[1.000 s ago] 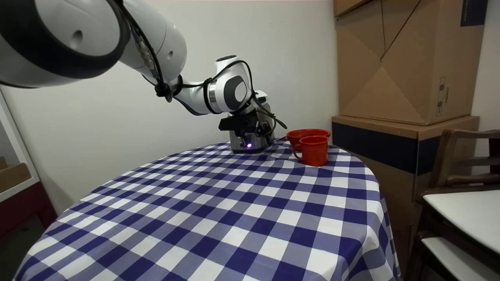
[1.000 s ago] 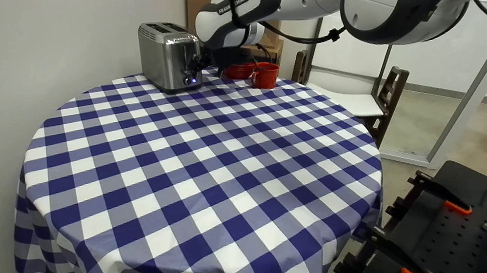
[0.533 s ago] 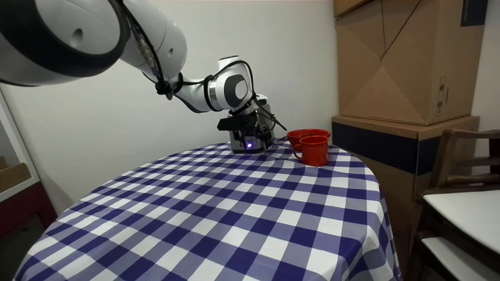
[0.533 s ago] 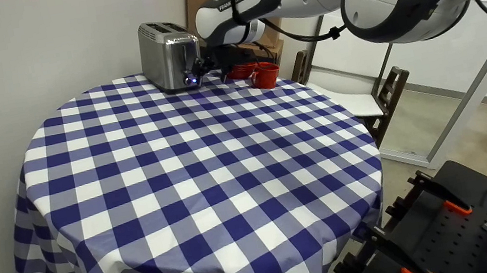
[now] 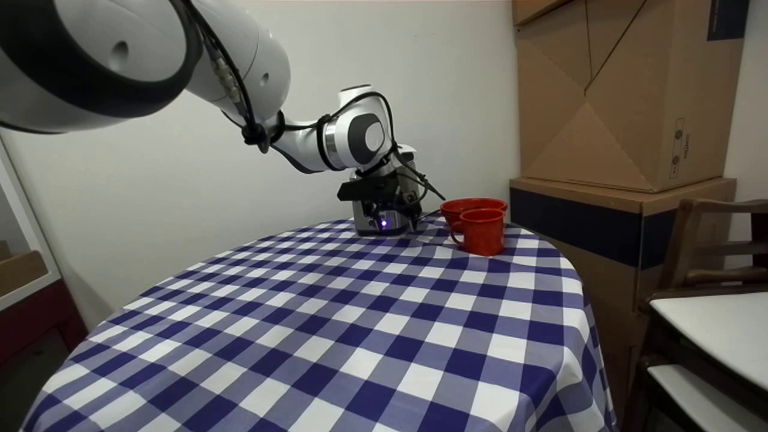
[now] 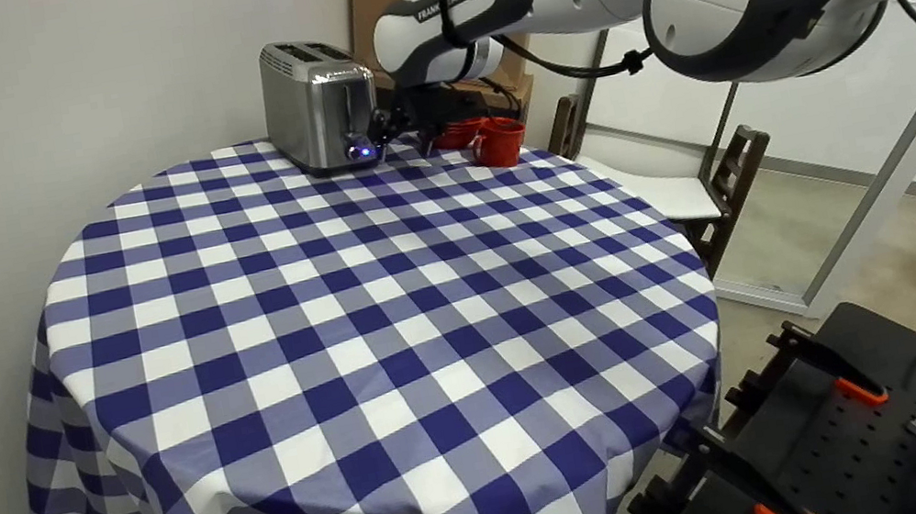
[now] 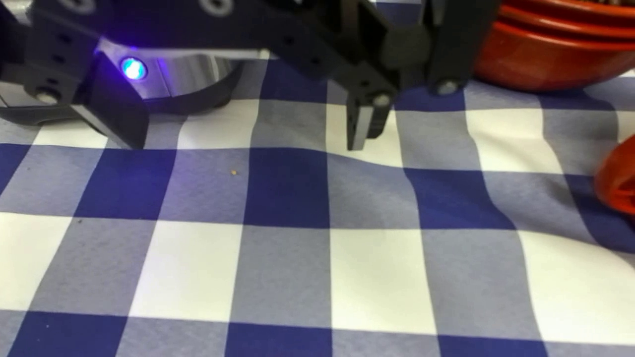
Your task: Release the lever on the toaster upwards.
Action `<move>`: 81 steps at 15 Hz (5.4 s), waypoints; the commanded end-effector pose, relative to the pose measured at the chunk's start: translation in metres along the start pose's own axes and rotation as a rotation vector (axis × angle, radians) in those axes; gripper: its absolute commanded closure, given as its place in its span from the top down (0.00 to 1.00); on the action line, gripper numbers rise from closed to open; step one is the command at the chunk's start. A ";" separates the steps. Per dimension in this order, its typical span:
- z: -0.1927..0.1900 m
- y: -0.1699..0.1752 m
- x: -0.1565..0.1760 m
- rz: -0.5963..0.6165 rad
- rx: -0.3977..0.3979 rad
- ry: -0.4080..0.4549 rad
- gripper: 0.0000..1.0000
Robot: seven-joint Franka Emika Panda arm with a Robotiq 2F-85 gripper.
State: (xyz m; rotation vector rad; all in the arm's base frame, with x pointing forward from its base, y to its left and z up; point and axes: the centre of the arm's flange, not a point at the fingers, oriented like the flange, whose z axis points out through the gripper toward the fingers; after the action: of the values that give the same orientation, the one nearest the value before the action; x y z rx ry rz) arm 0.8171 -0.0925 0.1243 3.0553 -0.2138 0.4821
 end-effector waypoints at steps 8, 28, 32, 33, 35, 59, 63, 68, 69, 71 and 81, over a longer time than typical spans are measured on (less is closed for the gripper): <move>0.027 -0.006 0.031 0.003 -0.018 0.022 1.00; 0.029 -0.011 0.038 -0.001 -0.022 0.171 1.00; 0.029 -0.009 0.038 0.012 -0.021 0.139 1.00; 0.029 -0.009 0.038 0.017 -0.019 0.132 1.00; 0.031 -0.009 0.038 0.024 -0.015 0.117 1.00; 0.032 -0.021 0.041 0.044 -0.002 0.167 1.00; 0.027 -0.020 0.038 0.046 0.029 0.090 1.00; -0.008 -0.029 0.031 0.093 0.053 -0.209 1.00; -0.018 -0.030 0.031 0.099 0.060 -0.257 1.00; -0.051 -0.033 0.031 0.109 0.065 -0.304 1.00; -0.176 -0.053 -0.026 0.023 0.006 -0.233 1.00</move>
State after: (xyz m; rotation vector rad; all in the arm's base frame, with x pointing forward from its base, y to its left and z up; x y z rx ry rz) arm 0.8088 -0.0387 0.2727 3.1890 -0.3113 0.0582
